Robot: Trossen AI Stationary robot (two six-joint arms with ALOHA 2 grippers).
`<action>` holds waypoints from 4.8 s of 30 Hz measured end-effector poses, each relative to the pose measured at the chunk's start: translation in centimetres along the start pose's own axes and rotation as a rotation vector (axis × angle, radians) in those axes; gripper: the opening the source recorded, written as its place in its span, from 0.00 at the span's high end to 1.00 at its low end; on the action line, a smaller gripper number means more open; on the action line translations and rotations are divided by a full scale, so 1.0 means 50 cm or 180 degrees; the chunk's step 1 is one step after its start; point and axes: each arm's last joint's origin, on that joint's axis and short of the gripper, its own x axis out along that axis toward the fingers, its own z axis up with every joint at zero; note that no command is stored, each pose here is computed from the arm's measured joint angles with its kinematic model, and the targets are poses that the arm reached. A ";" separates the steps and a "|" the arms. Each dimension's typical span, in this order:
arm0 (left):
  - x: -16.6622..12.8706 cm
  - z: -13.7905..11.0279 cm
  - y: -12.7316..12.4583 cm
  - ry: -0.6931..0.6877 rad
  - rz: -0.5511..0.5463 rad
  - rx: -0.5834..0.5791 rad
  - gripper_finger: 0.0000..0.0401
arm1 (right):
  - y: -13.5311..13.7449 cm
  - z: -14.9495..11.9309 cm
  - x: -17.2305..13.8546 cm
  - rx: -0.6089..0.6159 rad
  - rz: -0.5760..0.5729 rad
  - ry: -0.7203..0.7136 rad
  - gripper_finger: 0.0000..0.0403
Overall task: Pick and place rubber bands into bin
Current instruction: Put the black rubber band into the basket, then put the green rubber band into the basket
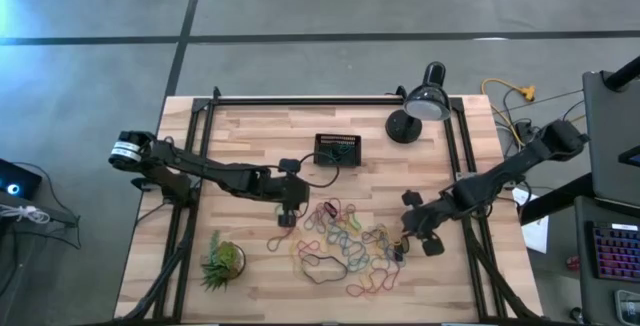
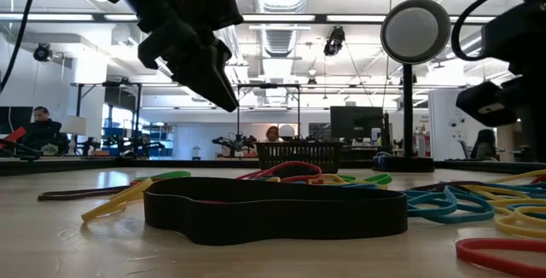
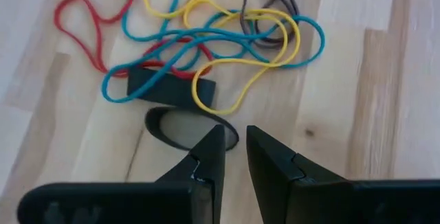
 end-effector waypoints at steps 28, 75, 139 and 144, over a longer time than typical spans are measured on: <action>0.001 -0.002 0.000 -0.0010 0.0000 -0.0001 0.81 | -0.008 -0.013 0.031 0.0162 -0.0255 0.0328 0.87; 0.016 -0.025 -0.005 0.0155 -0.0008 0.0009 0.81 | -0.319 0.236 0.040 0.0286 -0.3091 -0.1257 0.98; 0.066 -0.106 -0.017 0.1045 -0.0293 0.0265 0.81 | -0.181 0.270 -0.018 -0.0901 -0.0433 -0.0979 0.78; 0.078 -0.110 -0.011 0.1062 -0.0271 0.0250 0.81 | -0.166 0.269 -0.024 -0.0935 -0.0384 -0.0961 0.80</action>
